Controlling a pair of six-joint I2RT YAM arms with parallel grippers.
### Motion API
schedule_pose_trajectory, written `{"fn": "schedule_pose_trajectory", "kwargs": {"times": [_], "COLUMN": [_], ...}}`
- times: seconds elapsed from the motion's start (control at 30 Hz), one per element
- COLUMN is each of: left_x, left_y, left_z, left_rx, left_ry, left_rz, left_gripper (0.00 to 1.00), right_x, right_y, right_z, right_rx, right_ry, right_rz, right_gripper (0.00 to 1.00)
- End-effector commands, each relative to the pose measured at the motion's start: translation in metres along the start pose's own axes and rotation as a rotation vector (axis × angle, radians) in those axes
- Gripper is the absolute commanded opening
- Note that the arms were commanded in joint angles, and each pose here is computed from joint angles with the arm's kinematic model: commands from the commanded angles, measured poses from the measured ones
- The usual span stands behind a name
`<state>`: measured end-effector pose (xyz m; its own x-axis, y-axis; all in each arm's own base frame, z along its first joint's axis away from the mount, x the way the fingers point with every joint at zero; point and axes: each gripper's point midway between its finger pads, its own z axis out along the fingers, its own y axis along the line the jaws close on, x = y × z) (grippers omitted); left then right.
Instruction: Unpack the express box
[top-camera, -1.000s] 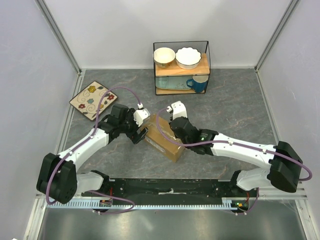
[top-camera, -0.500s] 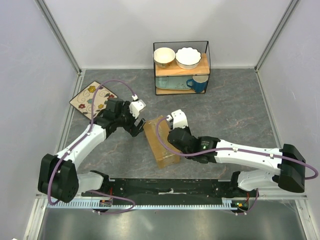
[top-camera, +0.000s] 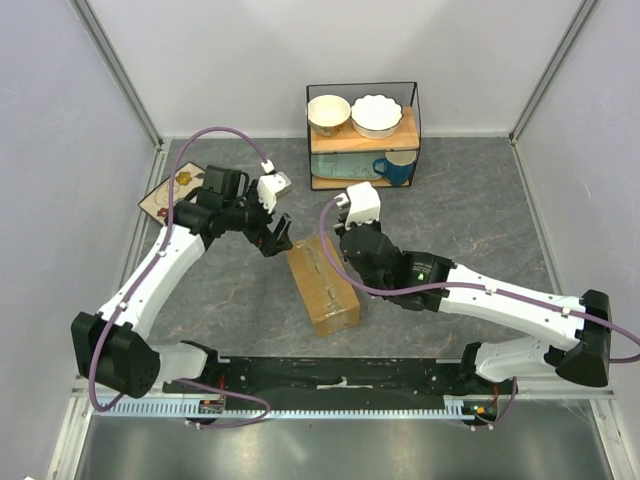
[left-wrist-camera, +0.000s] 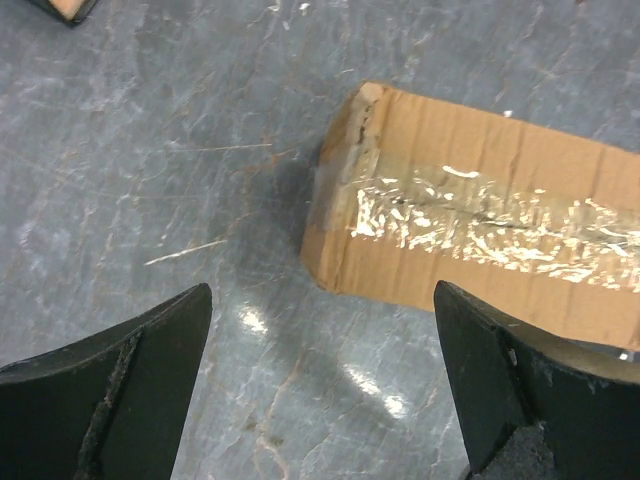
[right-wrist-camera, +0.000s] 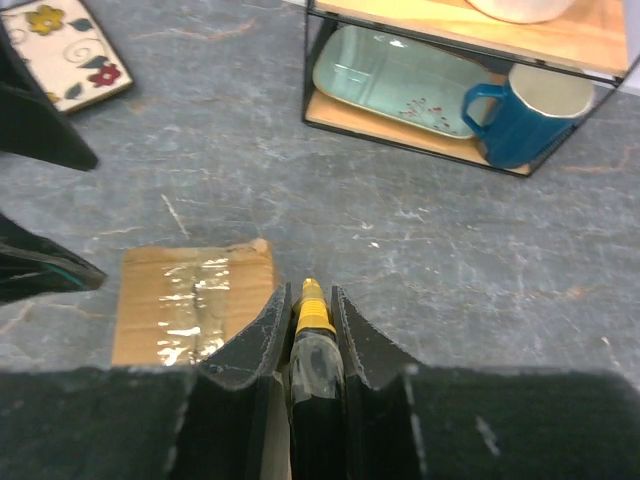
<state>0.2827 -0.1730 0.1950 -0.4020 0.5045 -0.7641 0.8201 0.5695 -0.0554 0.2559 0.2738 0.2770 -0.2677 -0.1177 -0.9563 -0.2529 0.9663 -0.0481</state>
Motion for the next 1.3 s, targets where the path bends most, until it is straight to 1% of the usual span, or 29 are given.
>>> {"fn": "schedule_pose_trajectory", "kwargs": {"times": [0.0, 0.07, 0.1, 0.2, 0.23, 0.27, 0.3, 0.37, 0.47, 0.7, 0.93, 1.27], "left_x": [-0.004, -0.002, 0.001, 0.009, 0.013, 0.016, 0.017, 0.02, 0.023, 0.031, 0.045, 0.057], "left_y": [-0.026, -0.024, -0.021, -0.014, -0.012, -0.012, -0.009, -0.005, 0.001, 0.005, 0.008, 0.003], "left_z": [0.004, 0.012, 0.015, 0.025, 0.027, 0.03, 0.032, 0.034, 0.037, 0.044, 0.05, 0.052], "left_rx": [0.153, 0.16, 0.153, 0.135, 0.128, 0.128, 0.119, 0.095, 0.069, 0.055, 0.049, 0.065], "left_ry": [0.004, 0.009, 0.018, 0.043, 0.056, 0.063, 0.06, 0.067, 0.078, 0.097, 0.136, 0.163], "left_rz": [-0.128, -0.14, -0.146, -0.154, -0.156, -0.155, -0.149, -0.15, -0.148, -0.152, -0.16, -0.165], "left_gripper": [0.99, 0.99, 0.99, 0.98, 0.96, 0.89, 0.86, 0.81, 0.77, 0.73, 0.66, 0.64], "right_x": [-0.019, -0.021, -0.014, -0.009, -0.008, -0.005, -0.004, -0.003, -0.002, -0.002, 0.013, 0.019], "right_y": [0.025, 0.029, 0.036, 0.041, 0.043, 0.045, 0.046, 0.05, 0.056, 0.066, 0.075, 0.077], "right_z": [0.0, -0.003, -0.002, -0.003, -0.003, -0.003, -0.001, -0.001, 0.001, 0.008, 0.024, 0.039], "right_rx": [-0.128, -0.17, -0.21, -0.259, -0.273, -0.282, -0.288, -0.306, -0.33, -0.352, -0.359, -0.368], "right_ry": [-0.062, -0.085, -0.09, -0.13, -0.137, -0.14, -0.155, -0.166, -0.191, -0.249, -0.229, -0.216], "right_rz": [0.067, 0.089, 0.093, 0.11, 0.111, 0.109, 0.112, 0.114, 0.11, 0.141, 0.146, 0.149], "right_gripper": [0.0, 0.0, 0.0, 0.0, 0.0, 0.0, 0.0, 0.0, 0.0, 0.0, 0.0, 0.0]}}
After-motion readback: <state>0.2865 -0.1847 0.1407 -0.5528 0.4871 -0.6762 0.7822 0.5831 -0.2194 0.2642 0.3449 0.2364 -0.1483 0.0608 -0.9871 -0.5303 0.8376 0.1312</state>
